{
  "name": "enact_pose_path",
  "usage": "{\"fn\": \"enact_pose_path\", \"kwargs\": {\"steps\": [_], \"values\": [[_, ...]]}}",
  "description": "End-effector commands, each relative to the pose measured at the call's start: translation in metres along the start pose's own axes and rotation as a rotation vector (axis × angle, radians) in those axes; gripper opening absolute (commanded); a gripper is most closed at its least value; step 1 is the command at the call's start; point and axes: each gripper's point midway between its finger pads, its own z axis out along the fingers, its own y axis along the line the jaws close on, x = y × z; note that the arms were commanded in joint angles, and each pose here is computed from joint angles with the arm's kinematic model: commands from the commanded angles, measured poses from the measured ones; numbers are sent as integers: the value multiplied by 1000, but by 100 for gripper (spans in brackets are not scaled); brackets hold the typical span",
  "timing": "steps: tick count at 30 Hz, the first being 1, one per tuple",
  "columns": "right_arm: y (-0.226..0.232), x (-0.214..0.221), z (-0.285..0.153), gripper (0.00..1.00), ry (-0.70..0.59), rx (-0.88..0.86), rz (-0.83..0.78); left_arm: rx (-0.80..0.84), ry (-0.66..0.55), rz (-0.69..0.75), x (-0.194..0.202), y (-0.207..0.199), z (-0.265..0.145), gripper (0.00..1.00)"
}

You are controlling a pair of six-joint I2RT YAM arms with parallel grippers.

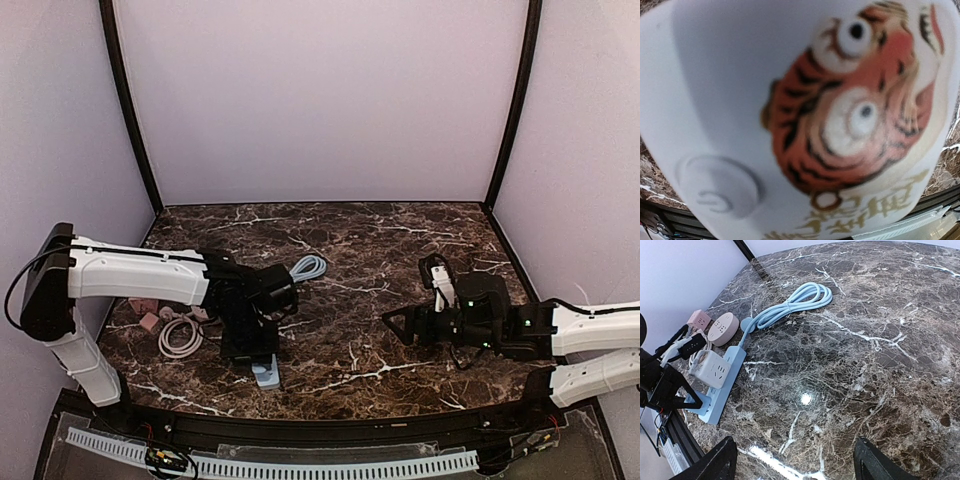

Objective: Insert the plug

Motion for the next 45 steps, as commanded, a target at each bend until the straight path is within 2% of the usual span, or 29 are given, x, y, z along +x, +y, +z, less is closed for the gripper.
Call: {"fn": "enact_pose_path", "kwargs": {"steps": [1,6,16,20,27,30,33,45], "values": [[-3,-2,1,79,-7,16,-1,-306,-4,110,-13,48,54,1],[-4,-1,2,79,-4,18,-4,-329,-50,141,-43,37,48,1],[-6,0,4,79,0,32,-6,-281,-95,107,-118,32,56,1],[-6,0,5,79,2,34,-7,-291,-106,99,-135,34,55,1],[-7,0,5,79,3,40,-9,-278,-93,79,-131,36,56,2],[-6,0,4,79,1,32,-6,-266,-82,64,-125,40,60,14],[-6,-1,2,79,-4,29,-6,-254,-68,35,-112,49,61,20],[-5,-2,3,79,-5,30,-8,-270,-95,27,-78,62,75,20]]}}
